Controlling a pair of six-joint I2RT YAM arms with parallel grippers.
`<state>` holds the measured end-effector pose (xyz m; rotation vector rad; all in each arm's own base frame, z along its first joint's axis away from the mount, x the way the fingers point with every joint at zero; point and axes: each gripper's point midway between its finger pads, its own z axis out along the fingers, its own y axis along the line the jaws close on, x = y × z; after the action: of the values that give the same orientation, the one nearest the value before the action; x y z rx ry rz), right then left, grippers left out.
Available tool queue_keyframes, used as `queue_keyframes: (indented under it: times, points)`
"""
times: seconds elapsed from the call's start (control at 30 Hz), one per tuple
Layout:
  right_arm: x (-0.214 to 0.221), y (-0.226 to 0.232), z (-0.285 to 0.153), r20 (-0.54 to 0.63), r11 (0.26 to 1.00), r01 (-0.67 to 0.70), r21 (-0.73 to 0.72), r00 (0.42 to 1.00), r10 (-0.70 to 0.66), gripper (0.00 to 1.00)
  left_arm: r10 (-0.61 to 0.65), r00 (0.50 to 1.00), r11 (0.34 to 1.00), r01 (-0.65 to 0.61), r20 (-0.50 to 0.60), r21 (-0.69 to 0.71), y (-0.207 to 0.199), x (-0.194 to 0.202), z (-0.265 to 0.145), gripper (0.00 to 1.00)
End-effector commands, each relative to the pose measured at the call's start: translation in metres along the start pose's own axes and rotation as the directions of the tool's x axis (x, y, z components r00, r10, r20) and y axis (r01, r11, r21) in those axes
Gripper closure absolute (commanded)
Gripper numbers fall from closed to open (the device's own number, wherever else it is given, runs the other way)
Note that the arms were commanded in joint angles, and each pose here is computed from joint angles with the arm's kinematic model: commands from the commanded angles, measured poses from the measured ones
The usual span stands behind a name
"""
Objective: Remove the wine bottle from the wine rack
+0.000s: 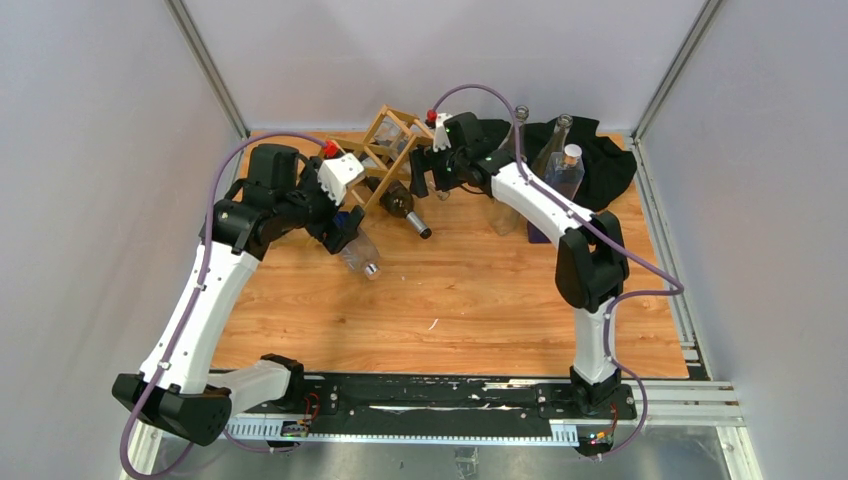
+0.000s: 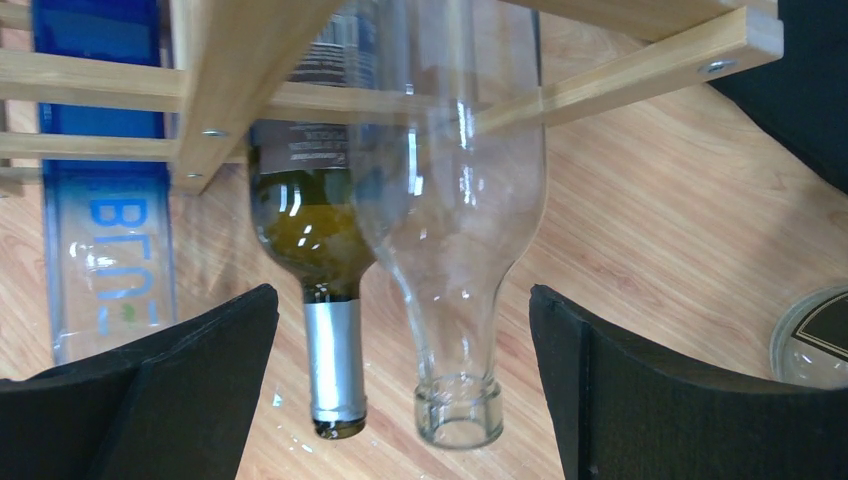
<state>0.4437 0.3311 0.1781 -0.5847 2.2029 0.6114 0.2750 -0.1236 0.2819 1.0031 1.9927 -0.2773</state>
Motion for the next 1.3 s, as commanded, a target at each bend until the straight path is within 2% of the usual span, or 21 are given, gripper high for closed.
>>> queue_keyframes:
  times: [0.0, 0.17, 0.3, 0.6, 0.83, 0.9, 1.0, 1.13, 1.27]
  points:
    - [0.003, -0.01, 0.011, -0.028, 1.0, -0.007, -0.004, 1.0, 0.006, 0.01, 0.018, 1.0, 1.0, -0.018, 0.021, 0.011, -0.004, -0.001, -0.006, 0.0]
    - [0.008, -0.016, 0.03, -0.046, 1.0, -0.01, 0.0, 0.999, 0.01, 0.02, 0.02, 1.0, 1.0, -0.02, 0.023, 0.017, -0.005, 0.0, -0.006, 0.0]
    - [0.007, -0.02, 0.038, -0.04, 1.0, -0.004, 0.01, 0.999, 0.005, 0.1, 0.03, 0.999, 0.999, -0.03, 0.023, 0.018, -0.006, 0.001, -0.007, 0.01]
    - [0.005, -0.013, 0.038, 0.001, 1.0, -0.007, -0.025, 1.0, 0.007, 0.48, 0.052, 0.998, 0.997, -0.054, 0.024, 0.046, -0.011, 0.003, -0.006, 0.08]
    - [0.011, 0.004, 0.028, 0.001, 0.999, 0.002, -0.051, 1.0, -0.002, 0.91, 0.073, 0.997, 0.996, -0.074, 0.023, 0.056, -0.013, 0.004, -0.008, 0.13]
    - [0.014, 0.007, 0.022, 0.0, 0.999, 0.004, -0.046, 1.0, -0.004, 1.0, 0.079, 0.997, 0.995, -0.081, 0.024, 0.052, -0.013, 0.005, -0.009, 0.14]
    - [0.019, 0.009, 0.011, 0.015, 1.0, -0.007, -0.018, 1.0, 0.007, 1.0, 0.089, 0.996, 0.995, -0.09, 0.016, 0.049, -0.012, 0.008, -0.008, 0.13]
    - [0.021, 0.012, -0.01, 0.072, 1.0, -0.028, -0.007, 0.997, 0.029, 1.0, 0.098, 0.995, 0.995, -0.098, -0.007, 0.028, -0.008, 0.014, -0.007, 0.01]
    - [0.028, 0.015, -0.031, 0.089, 0.998, -0.07, -0.002, 0.994, 0.07, 1.0, 0.102, 0.995, 0.995, -0.101, -0.017, 0.025, -0.007, 0.016, -0.006, 0.0]
